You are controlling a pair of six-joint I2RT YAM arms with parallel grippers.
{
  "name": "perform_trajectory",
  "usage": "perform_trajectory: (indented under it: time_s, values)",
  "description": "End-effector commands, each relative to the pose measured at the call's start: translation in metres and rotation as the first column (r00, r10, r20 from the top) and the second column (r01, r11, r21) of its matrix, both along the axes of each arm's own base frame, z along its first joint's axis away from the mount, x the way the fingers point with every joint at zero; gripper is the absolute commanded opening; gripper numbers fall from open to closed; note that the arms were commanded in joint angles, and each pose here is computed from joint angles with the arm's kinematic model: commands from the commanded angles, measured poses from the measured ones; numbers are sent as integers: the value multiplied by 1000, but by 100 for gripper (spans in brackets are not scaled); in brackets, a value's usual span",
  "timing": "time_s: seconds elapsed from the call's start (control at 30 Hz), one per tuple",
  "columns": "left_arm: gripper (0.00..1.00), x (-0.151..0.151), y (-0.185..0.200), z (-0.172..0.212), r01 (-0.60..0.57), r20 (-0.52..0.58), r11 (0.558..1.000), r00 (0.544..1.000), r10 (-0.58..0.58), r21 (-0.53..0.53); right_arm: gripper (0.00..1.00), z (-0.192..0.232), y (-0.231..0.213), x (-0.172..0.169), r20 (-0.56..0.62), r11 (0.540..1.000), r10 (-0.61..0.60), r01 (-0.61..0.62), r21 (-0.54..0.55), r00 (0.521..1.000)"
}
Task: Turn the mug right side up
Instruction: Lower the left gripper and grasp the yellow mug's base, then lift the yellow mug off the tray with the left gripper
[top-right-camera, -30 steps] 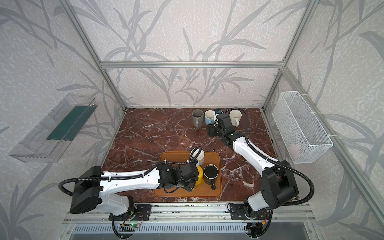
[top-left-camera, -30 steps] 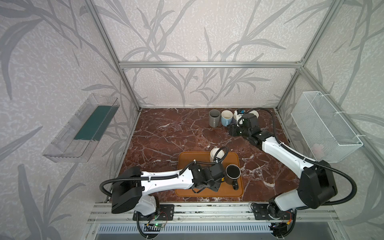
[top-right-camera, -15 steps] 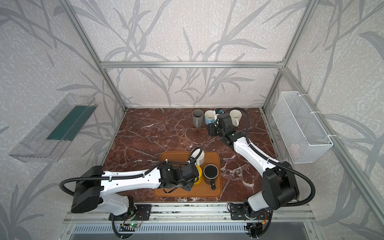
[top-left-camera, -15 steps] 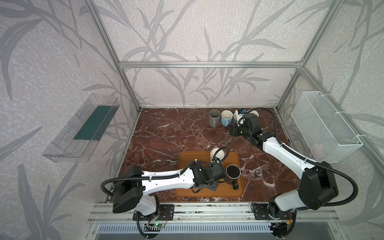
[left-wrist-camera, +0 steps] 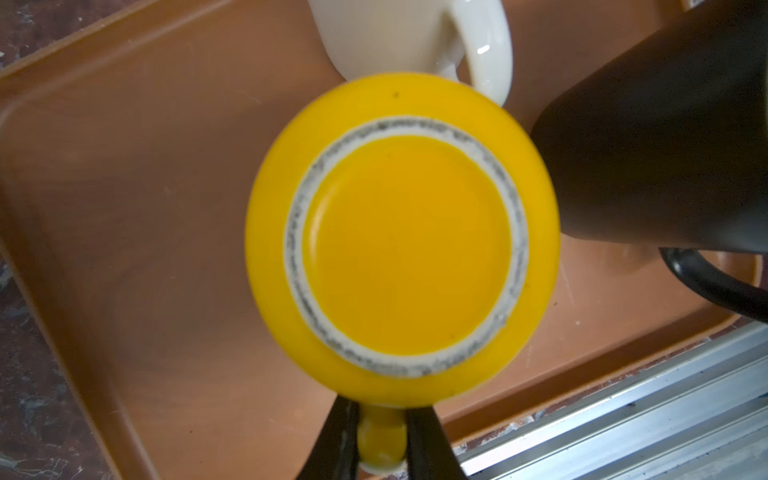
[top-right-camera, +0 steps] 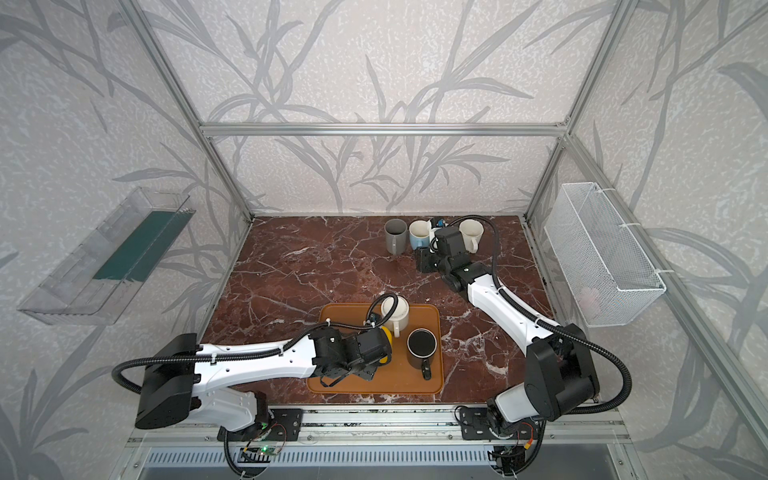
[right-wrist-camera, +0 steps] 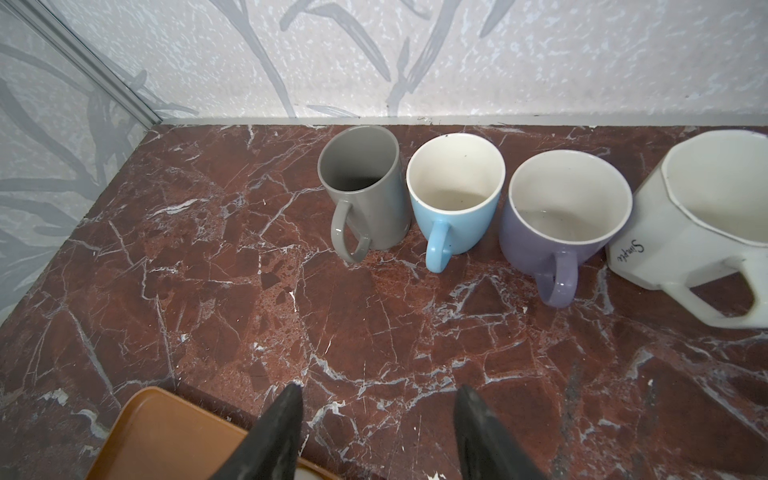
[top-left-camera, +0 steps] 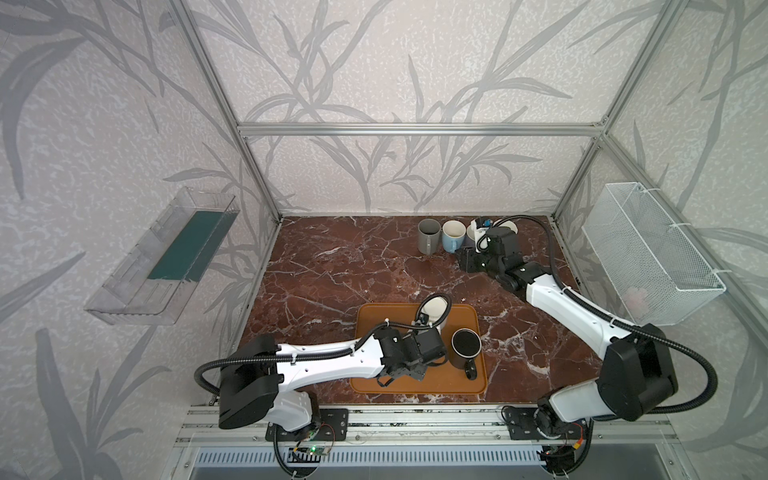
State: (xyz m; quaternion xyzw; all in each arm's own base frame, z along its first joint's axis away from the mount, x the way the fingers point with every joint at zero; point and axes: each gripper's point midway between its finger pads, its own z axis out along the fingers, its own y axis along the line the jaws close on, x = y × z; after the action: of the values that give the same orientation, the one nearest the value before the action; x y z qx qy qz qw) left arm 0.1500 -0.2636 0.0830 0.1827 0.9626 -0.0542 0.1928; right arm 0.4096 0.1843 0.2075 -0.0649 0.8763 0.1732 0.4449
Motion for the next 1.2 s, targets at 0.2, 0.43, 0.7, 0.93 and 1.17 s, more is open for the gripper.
perform_trajectory:
  time_s: [0.2,0.43,0.7,0.93,1.17]
  values:
    - [20,10,69,4,-145,44,988,989,143,53,59,10,-4,-5,24,1000,1,-1,6,1000]
    - [21,13,92,6,-216,59,975,974,219,-54,59,9,-1,-3,19,1000,5,-6,17,1000]
    - [24,15,105,3,-242,57,970,968,243,-15,59,11,2,-2,18,999,12,-12,30,1000]
    - [26,18,102,2,-234,57,972,971,233,9,59,12,1,-3,20,1000,12,-12,27,1000]
    - [27,19,102,-1,-239,51,971,970,238,19,59,11,1,-2,20,1000,11,-12,25,1000]
